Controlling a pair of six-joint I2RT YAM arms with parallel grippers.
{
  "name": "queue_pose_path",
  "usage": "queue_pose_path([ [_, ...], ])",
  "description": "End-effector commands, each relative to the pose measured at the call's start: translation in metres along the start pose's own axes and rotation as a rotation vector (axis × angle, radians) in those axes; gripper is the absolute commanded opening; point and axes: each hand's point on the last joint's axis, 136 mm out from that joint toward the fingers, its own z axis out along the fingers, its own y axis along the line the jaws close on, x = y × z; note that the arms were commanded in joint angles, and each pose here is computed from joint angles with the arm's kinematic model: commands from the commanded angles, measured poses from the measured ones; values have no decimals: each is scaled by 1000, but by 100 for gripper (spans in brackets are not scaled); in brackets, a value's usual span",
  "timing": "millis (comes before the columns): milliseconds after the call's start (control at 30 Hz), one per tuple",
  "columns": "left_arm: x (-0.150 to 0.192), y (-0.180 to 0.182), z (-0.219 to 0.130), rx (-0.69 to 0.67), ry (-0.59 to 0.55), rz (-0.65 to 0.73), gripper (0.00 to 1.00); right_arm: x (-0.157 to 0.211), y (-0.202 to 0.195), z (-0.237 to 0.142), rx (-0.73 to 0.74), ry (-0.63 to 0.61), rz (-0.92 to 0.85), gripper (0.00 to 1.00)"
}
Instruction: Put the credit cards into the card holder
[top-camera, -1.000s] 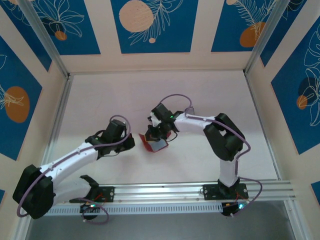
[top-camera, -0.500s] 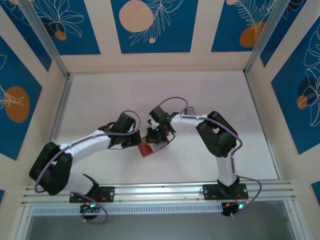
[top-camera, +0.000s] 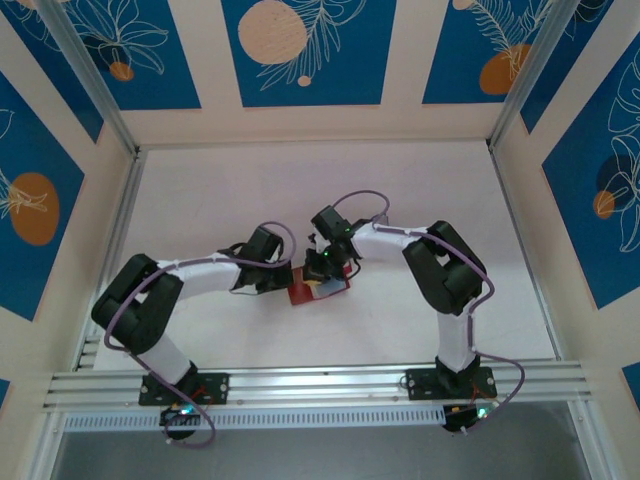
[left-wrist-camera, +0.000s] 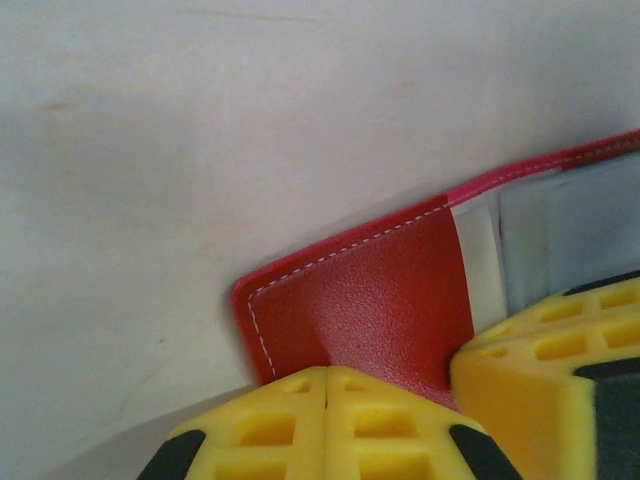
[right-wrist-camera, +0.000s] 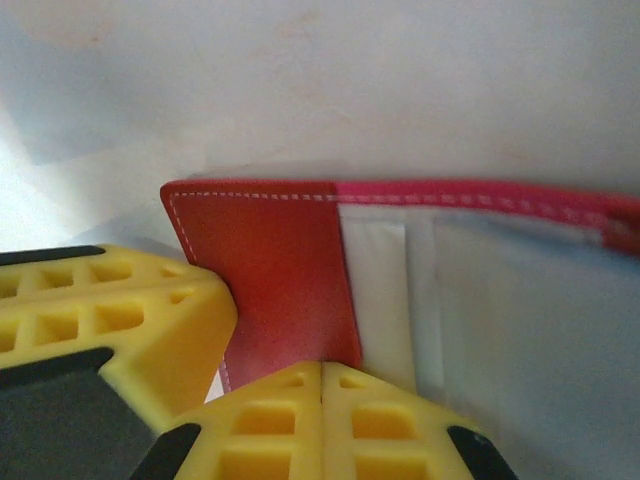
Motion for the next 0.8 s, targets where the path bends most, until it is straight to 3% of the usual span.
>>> queue_pose_path([
  [0, 24, 38, 14, -133, 53, 21, 0, -11, 1, -32, 97, -62, -76, 2],
  [367, 28, 36, 15, -142, 58, 55, 0, -49, -44, -49, 341, -110, -116, 1],
  [767, 30, 32, 18, -131, 61, 59, 0, -40, -67, -31, 416, -70, -96, 0],
])
